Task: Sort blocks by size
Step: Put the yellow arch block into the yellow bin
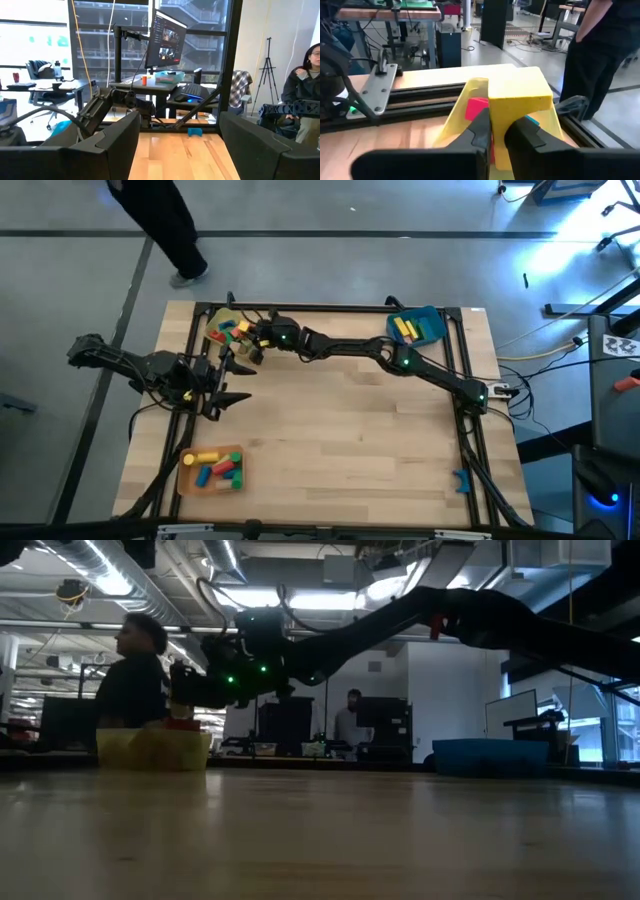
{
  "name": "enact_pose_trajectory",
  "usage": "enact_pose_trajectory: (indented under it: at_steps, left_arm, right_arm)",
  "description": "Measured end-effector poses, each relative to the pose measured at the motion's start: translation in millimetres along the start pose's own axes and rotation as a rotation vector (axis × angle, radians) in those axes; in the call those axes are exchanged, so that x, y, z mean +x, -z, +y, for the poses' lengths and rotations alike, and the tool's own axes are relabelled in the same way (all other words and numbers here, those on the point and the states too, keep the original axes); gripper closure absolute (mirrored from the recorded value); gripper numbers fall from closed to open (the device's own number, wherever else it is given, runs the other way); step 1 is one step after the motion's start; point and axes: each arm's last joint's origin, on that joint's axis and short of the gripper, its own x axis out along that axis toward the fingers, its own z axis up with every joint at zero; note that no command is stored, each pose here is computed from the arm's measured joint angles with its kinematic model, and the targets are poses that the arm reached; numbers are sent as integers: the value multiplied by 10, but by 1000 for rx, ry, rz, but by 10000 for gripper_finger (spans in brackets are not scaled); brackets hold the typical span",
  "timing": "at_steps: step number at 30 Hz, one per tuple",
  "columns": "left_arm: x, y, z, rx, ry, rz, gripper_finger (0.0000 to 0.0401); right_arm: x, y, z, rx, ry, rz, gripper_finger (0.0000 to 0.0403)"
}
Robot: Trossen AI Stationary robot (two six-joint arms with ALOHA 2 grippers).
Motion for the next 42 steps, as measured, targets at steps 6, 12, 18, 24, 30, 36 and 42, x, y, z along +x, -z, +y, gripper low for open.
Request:
enact_pose_trajectory:
  at_steps: [6, 12, 18, 24, 30, 36, 42]
  left_arm:
    - [0, 3, 0, 1, 0, 3, 141]
    - [0, 21, 0, 8, 0, 22, 141]
    - [0, 22, 0, 22, 0, 23, 141]
    - [0, 23, 0, 34, 0, 22, 141]
    - [0, 31, 0, 36, 0, 31, 141]
    - [-1, 39, 0, 38, 0, 39, 141]
    - [-1, 37, 0, 24, 0, 36, 141]
  right_arm:
    - [-2, 9, 2, 6, -2, 21, 359]
    - [-12, 6, 35, 20, -8, 56, 359]
    - [-10, -77, 35, 21, -7, 9, 359]
    - [-33, -138, 56, 19, -13, 43, 359]
    - [-85, -195, 149, 2, -10, 123, 359]
    - [-46, -72, 105, -4, 61, 127, 359]
    - [51, 134, 92, -6, 70, -7, 359]
